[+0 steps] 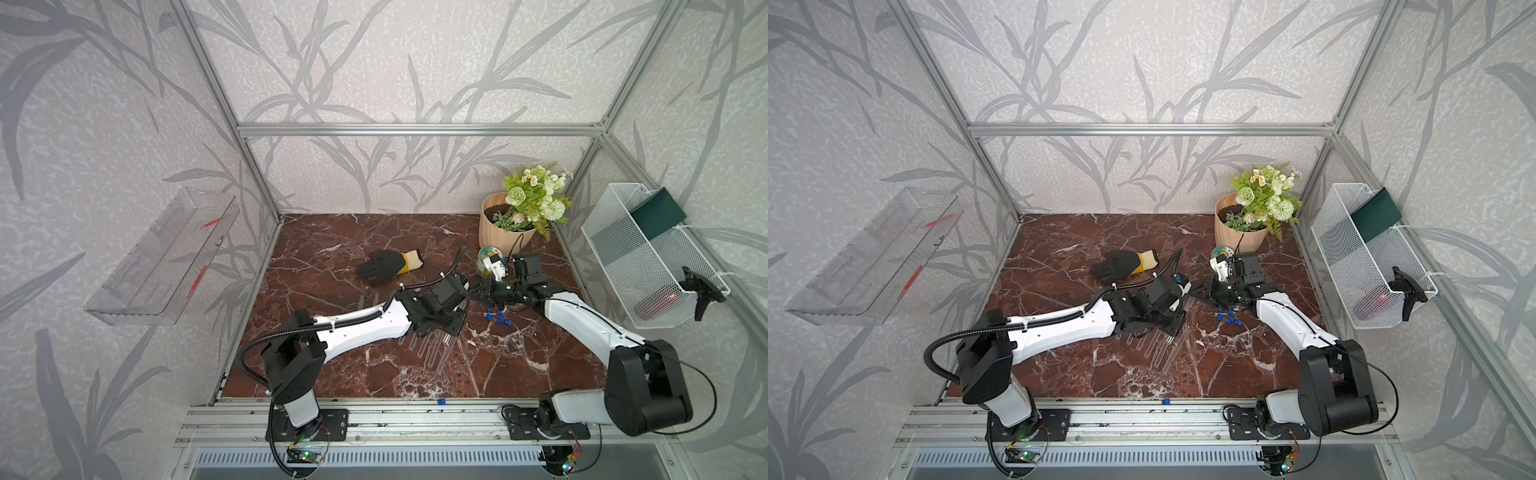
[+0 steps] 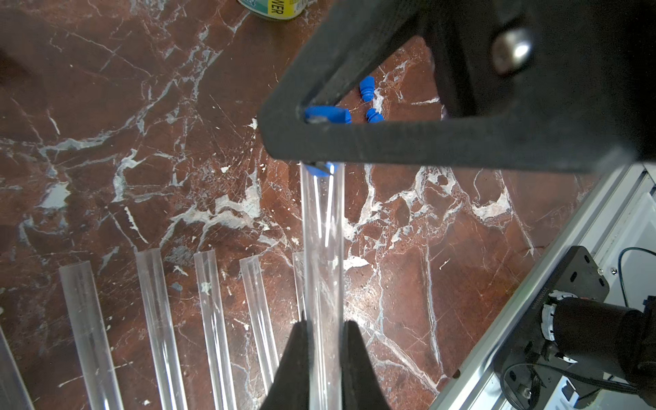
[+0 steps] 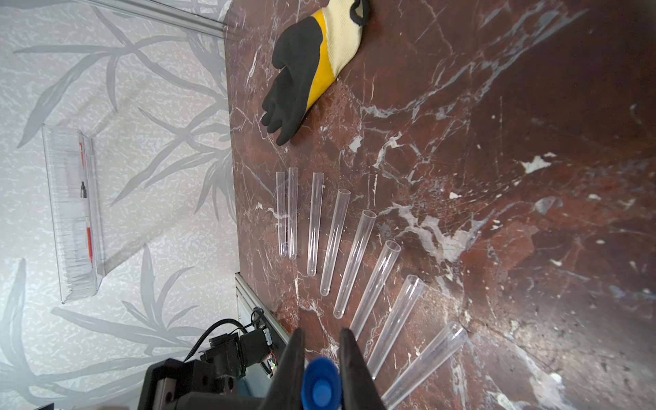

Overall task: Remove stoppers from test tubes
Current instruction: Open the stopper on the test tube, then place the stopper at the center of the board, then place the test tube at the center of the board, then reset both arms

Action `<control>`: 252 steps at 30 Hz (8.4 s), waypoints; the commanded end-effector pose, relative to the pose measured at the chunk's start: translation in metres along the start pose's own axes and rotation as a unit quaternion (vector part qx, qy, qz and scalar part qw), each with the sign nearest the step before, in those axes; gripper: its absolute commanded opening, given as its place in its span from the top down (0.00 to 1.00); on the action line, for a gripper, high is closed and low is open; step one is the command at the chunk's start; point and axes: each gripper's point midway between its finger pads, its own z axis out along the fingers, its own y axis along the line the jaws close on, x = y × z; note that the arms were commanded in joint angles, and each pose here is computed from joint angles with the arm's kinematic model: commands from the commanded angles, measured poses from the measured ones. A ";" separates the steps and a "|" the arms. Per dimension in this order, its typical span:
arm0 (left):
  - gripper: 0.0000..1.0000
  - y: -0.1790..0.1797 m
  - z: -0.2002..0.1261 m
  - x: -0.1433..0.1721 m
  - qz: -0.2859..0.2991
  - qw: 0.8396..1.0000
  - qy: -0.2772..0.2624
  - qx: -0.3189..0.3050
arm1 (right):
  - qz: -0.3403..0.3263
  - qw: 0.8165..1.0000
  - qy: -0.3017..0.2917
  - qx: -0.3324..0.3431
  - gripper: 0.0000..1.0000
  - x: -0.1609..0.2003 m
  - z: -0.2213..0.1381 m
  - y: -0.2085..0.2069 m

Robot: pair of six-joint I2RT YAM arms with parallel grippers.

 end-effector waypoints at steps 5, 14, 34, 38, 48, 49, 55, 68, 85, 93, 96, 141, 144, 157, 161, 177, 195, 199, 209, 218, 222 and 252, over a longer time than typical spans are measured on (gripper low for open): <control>0.96 0.016 -0.001 0.039 0.009 0.997 0.067 -0.027 | -0.048 0.998 -0.050 0.010 1.00 -0.033 -0.008 0.010; 0.96 0.020 -0.002 0.042 0.004 0.997 0.067 -0.032 | -0.062 0.996 -0.070 0.004 1.00 -0.041 -0.011 0.016; 0.96 0.028 -0.007 0.043 0.002 0.997 0.064 -0.040 | -0.057 0.995 -0.076 0.008 1.00 -0.047 -0.010 0.011; 0.96 0.029 -0.008 0.045 0.006 0.997 0.069 -0.042 | -0.068 0.995 -0.074 0.020 1.00 -0.046 -0.012 0.009; 0.96 0.031 -0.011 0.049 0.004 0.997 0.072 -0.042 | -0.064 0.995 -0.082 0.013 1.00 -0.050 -0.012 0.012; 0.96 0.031 -0.012 0.049 0.005 0.996 0.072 -0.043 | -0.065 0.994 -0.083 0.015 1.00 -0.050 -0.013 0.012; 0.96 0.032 -0.013 0.051 0.004 0.996 0.071 -0.044 | -0.063 0.994 -0.085 0.022 1.00 -0.052 -0.014 0.009; 0.97 0.032 -0.014 0.051 0.004 0.996 0.072 -0.043 | -0.049 0.994 -0.098 0.002 1.00 -0.059 -0.017 0.014; 0.97 0.030 -0.013 0.049 -0.001 0.997 0.068 -0.041 | -0.003 0.992 -0.087 0.095 1.00 -0.043 -0.038 -0.040; 0.96 0.044 -0.009 0.051 -0.029 0.995 0.063 -0.077 | -0.002 0.989 -0.071 0.131 1.00 -0.006 -0.059 -0.064; 0.96 0.061 -0.015 0.053 -0.024 0.990 0.072 -0.118 | 0.000 0.989 -0.066 0.134 1.00 0.004 -0.059 -0.070; 0.95 -0.005 0.011 0.049 0.041 0.992 0.103 -0.053 | 0.129 0.930 -0.051 0.340 0.87 0.053 -0.061 -0.201; 0.95 -0.012 0.016 0.048 0.052 0.991 0.108 -0.055 | 0.131 0.930 -0.058 0.339 0.83 0.054 -0.065 -0.201; 0.95 -0.034 0.037 0.052 0.067 0.988 0.125 -0.055 | 0.118 0.938 -0.072 0.319 0.69 0.050 -0.074 -0.184; 0.95 -0.037 0.045 0.058 0.064 0.987 0.134 -0.063 | 0.090 0.942 -0.085 0.310 0.64 0.041 -0.086 -0.164; 0.93 -0.022 0.074 0.084 0.018 0.981 0.156 -0.116 | 0.070 0.944 -0.074 0.314 0.46 0.047 -0.107 -0.136; 0.68 -0.019 0.075 0.094 0.029 0.977 0.170 -0.122 | 0.059 0.938 -0.089 0.329 0.43 0.041 -0.119 -0.129; 0.59 -0.023 0.065 0.087 0.036 0.979 0.165 -0.115 | 0.048 0.937 -0.097 0.331 0.41 0.038 -0.124 -0.124; 0.27 -0.039 -0.003 0.053 0.055 0.990 0.112 -0.066 | -0.001 0.927 -0.149 0.344 0.01 0.021 -0.143 -0.111; 0.01 0.082 -0.106 0.035 -0.025 0.987 0.011 -0.160 | -0.134 0.908 -0.217 0.333 0.01 -0.011 -0.152 -0.064; 0.01 0.174 -0.171 0.041 -0.073 0.958 -0.106 -0.258 | -0.192 0.898 -0.281 0.279 0.01 -0.021 -0.151 -0.037; 0.01 0.441 -0.170 0.078 -0.191 0.810 -0.314 -0.457 | -0.367 0.795 -0.395 0.277 0.01 -0.111 -0.069 -0.131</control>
